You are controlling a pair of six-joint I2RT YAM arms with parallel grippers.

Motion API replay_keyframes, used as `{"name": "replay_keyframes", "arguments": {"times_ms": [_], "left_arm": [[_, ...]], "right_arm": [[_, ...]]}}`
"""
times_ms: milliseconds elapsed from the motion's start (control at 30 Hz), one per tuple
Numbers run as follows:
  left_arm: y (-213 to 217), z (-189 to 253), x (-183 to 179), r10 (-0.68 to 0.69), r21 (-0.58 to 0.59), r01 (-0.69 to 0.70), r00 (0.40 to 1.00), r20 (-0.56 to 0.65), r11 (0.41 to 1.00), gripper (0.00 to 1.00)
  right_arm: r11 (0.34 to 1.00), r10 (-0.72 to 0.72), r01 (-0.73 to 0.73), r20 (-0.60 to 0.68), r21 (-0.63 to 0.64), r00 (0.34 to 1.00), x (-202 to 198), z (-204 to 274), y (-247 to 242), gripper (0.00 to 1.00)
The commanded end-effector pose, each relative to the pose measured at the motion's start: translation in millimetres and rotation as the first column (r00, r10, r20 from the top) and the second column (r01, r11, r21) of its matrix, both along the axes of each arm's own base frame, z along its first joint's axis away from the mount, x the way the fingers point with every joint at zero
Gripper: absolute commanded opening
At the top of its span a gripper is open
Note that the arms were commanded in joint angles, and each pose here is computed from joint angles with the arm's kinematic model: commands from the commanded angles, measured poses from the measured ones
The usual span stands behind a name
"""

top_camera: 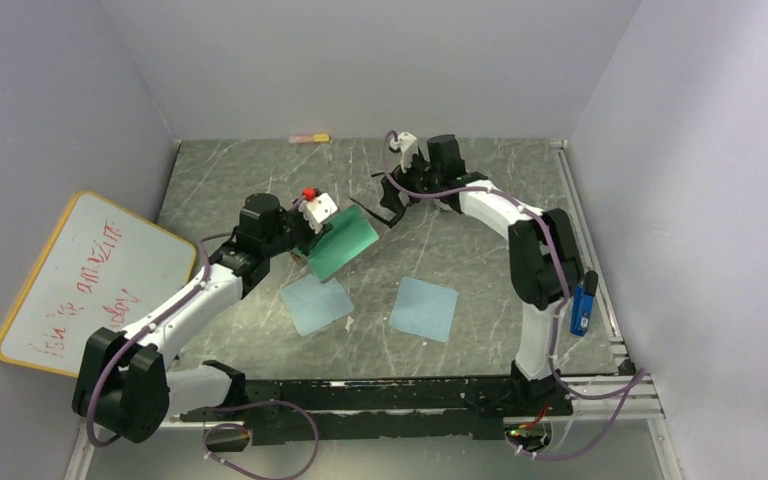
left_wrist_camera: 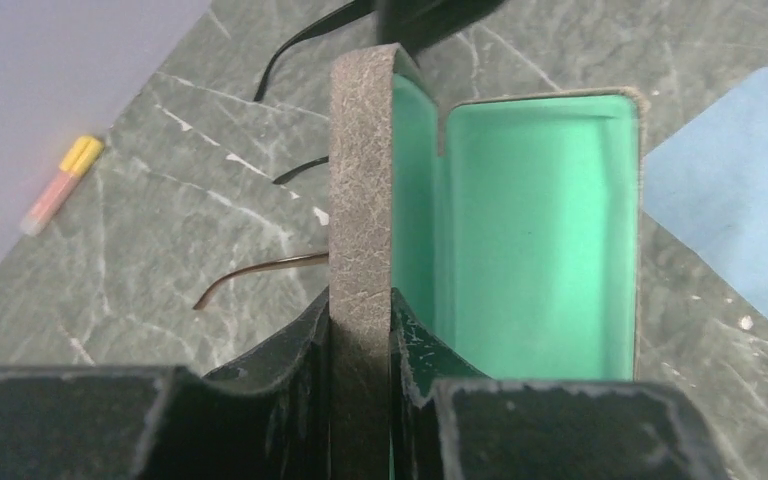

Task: Organize the sunglasses
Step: Move the sunglasses to the center of the board.

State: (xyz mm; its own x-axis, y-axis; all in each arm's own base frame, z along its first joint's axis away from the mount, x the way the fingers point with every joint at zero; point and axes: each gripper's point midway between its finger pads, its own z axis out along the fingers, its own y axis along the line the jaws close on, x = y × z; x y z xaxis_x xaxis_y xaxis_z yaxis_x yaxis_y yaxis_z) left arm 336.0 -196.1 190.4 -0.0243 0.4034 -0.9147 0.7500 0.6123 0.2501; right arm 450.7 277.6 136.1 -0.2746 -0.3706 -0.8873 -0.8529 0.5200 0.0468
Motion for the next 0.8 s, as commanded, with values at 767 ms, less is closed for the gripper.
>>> {"name": "replay_keyframes", "arguments": {"times_ms": [767], "left_arm": [[90,82,54,0.266,-0.085,-0.256,0.953,0.144,0.963,0.16]], "right_arm": [[0.918,-0.251,0.252,0.044,-0.307,0.967,66,-66,31,1.0]]}}
